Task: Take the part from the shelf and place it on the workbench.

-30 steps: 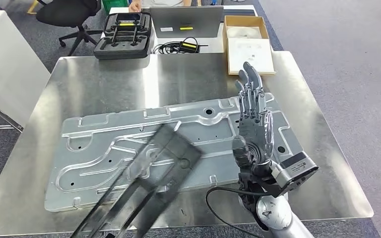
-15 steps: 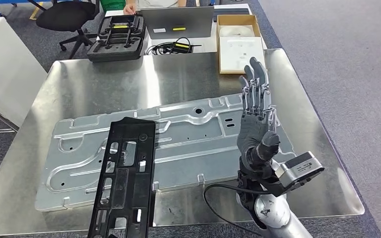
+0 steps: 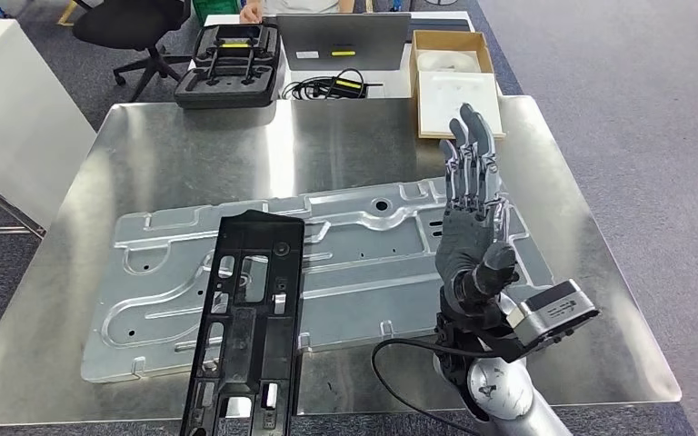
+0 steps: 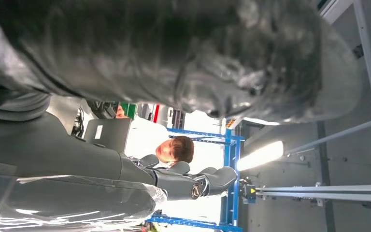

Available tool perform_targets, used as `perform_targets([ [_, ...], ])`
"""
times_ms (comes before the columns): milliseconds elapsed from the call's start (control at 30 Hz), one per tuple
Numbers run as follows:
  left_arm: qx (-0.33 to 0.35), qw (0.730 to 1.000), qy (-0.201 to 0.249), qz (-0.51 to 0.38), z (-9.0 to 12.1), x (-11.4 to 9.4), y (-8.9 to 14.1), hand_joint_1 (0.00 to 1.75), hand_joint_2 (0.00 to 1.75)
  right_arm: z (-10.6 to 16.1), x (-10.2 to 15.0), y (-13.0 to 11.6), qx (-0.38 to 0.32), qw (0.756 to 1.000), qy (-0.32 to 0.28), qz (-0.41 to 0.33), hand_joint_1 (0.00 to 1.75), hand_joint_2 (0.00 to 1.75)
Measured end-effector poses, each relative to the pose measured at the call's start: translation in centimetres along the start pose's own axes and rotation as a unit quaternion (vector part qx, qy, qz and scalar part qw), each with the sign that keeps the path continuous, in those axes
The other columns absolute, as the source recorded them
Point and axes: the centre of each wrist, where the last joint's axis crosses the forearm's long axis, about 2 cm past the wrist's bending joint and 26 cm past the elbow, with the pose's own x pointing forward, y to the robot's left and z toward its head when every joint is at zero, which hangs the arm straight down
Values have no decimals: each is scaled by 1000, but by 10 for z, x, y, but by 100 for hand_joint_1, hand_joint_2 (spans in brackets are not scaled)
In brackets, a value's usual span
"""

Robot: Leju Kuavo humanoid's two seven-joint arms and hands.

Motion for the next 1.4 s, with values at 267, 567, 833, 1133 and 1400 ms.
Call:
perform_targets([
  [267,-3,1000,-5,2,0,0,-1,0,0,-3,2,0,3,1000,-6,0,0,0],
  [567,-4,1000,-12,7,0,2,0,0,0,-5,2,1,10,1000,-8,-3,0,0],
  [833,-4,1000,-14,10,0,3,0,0,0,-5,2,0,11,1000,-3,-3,0,0],
  [1133,-7,1000,-14,12,0,2,0,0,0,-4,1,0,14,1000,2,-3,0,0],
  [1400,-9,1000,-12,11,0,-1,-1,0,0,-4,1,1,14,1000,2,-5,0,0],
])
